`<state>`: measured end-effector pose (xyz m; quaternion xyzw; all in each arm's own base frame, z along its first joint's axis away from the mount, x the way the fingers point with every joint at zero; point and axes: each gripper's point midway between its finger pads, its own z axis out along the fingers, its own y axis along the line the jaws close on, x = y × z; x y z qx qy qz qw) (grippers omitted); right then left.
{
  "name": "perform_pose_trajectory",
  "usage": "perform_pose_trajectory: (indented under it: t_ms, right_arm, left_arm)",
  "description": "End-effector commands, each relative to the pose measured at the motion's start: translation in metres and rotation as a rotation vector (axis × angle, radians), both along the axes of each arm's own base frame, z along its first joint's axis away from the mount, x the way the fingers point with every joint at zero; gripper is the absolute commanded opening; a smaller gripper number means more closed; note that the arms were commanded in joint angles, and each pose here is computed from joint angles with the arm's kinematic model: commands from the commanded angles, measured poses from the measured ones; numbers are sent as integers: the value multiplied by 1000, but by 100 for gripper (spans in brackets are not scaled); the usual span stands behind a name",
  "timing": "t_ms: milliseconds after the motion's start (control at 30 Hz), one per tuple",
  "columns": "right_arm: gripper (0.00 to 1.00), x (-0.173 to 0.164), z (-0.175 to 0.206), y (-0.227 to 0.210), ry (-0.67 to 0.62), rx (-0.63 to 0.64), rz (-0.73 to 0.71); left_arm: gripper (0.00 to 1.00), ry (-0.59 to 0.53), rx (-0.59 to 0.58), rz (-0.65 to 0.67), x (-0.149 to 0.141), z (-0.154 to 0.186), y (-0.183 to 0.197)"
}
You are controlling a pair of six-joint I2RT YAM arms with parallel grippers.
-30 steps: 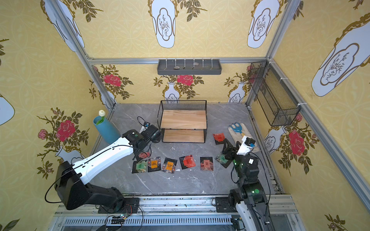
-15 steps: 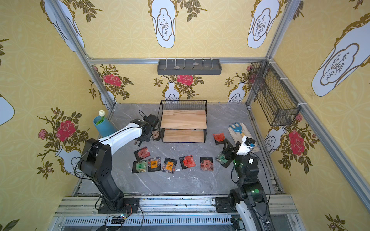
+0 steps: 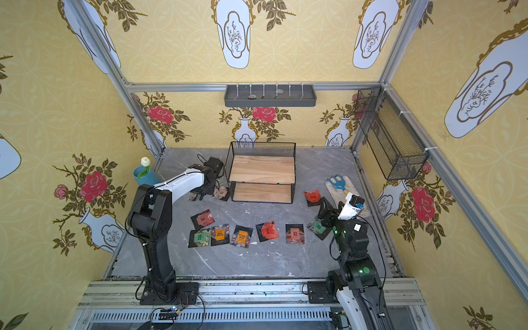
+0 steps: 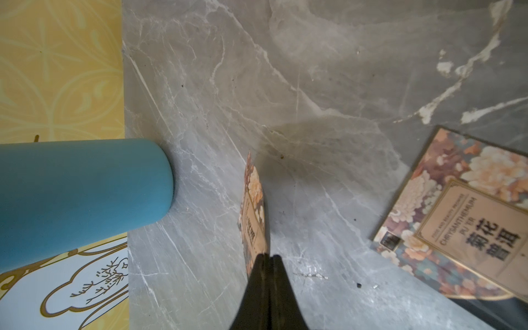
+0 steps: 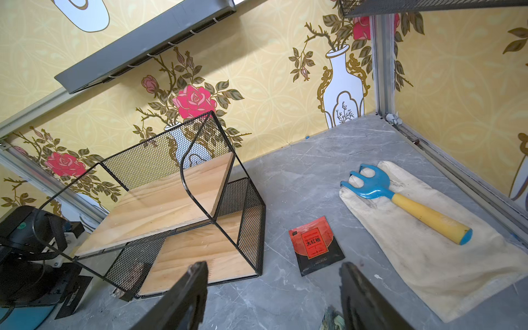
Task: Remove the tea bags from the shelf
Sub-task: Place the tea bag at the center of the board, then reset both arms
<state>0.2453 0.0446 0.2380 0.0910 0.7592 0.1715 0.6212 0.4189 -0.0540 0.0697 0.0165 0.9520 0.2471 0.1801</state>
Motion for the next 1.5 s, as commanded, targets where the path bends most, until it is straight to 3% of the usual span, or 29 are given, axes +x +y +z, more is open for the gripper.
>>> perform_pose_trajectory:
  t_ms: [0,133,400,800,867,900,933,967,1033,1067,1300,1467]
  right_arm:
    - [76,2,12,-1,-36,-1,-8]
    - [76,4,12,0,-34,1,-7]
    - [76,5,12,1,-34,3,-2]
    - [76,5,17,8,-27,10,39]
    - [77,7,17,11,-16,11,50]
    - [80,9,17,12,-9,10,54]
    - [83,11,17,13,-1,10,60]
    - [85,13,17,15,11,8,63]
    - [89,19,16,16,31,5,60]
    - [98,24,14,16,47,0,54]
    - [97,60,16,-1,109,-95,-72]
    - [97,95,8,-34,167,-131,-240]
  left_arm:
    - [3,5,-30,-10,2,-7,-6]
    - [6,9,-85,-13,1,-9,-14]
    - [25,-3,-122,-8,-7,-5,-18]
    - [52,-112,-202,-11,-23,32,-26]
    - [61,-150,-243,-22,-28,42,-30]
    - [72,-165,-268,-28,-30,46,-32]
    - [97,-183,-301,-42,-32,51,-36]
    - [100,-202,-330,-52,-34,56,-39]
    - [100,-233,-383,-80,-36,66,-45]
    - [100,-247,-401,-94,-37,70,-47]
    - [100,-367,-577,-181,-31,97,-56]
    - [100,-496,-570,-163,-23,107,-27]
